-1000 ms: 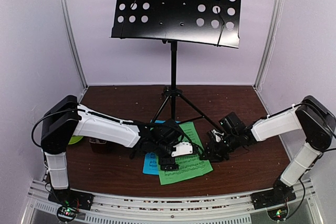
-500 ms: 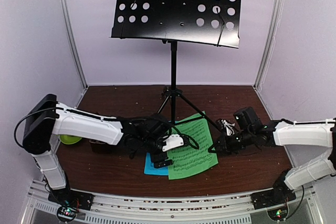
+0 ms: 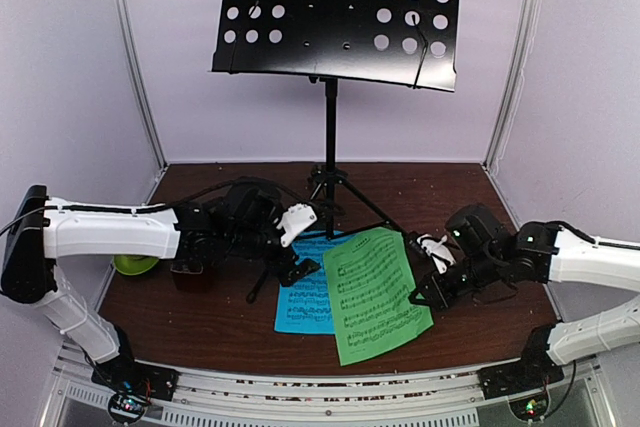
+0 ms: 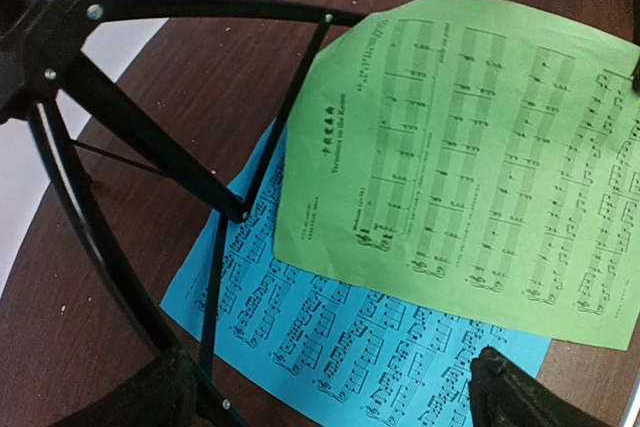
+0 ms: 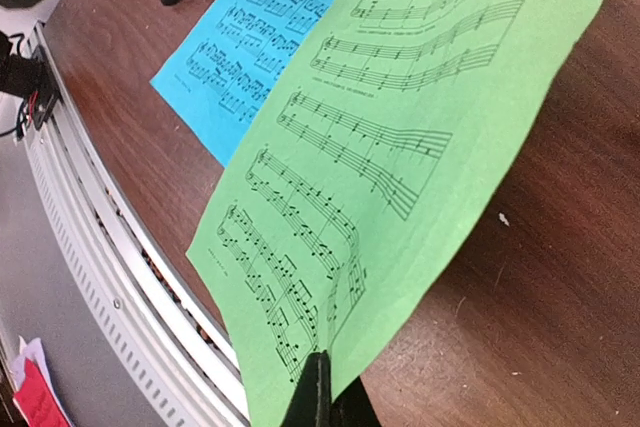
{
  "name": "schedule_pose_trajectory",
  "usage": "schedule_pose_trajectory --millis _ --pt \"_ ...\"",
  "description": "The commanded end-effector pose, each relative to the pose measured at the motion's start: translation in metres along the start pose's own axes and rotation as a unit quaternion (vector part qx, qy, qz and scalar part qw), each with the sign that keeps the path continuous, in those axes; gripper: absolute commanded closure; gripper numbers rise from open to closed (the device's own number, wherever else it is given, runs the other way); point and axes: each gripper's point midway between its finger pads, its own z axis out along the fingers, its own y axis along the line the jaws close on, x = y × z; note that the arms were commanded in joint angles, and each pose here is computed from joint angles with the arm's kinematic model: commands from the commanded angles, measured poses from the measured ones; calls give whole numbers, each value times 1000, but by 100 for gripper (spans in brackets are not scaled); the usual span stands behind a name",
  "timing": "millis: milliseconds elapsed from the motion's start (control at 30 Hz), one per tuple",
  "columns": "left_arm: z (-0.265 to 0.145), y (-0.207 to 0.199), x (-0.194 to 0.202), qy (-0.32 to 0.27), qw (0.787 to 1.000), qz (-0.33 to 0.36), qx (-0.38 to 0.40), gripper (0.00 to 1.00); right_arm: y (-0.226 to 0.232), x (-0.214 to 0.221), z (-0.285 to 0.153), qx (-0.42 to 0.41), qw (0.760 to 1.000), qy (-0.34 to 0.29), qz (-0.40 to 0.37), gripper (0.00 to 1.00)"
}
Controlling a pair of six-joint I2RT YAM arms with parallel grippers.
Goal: Set up the instrument practice props
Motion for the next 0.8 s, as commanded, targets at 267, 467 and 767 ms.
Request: schedule_pose_trajectory --millis 267,467,767 --pt "-31 18 -22 -56 998 -21 -15 2 31 -16 -50 17 986 -85 -141 100" --pt "-45 27 -21 -65 996 -54 -16 2 43 -30 -64 27 975 -95 -197 100" --pt "-77 23 -22 -81 997 -19 0 2 50 -42 -76 37 963 -106 -246 100"
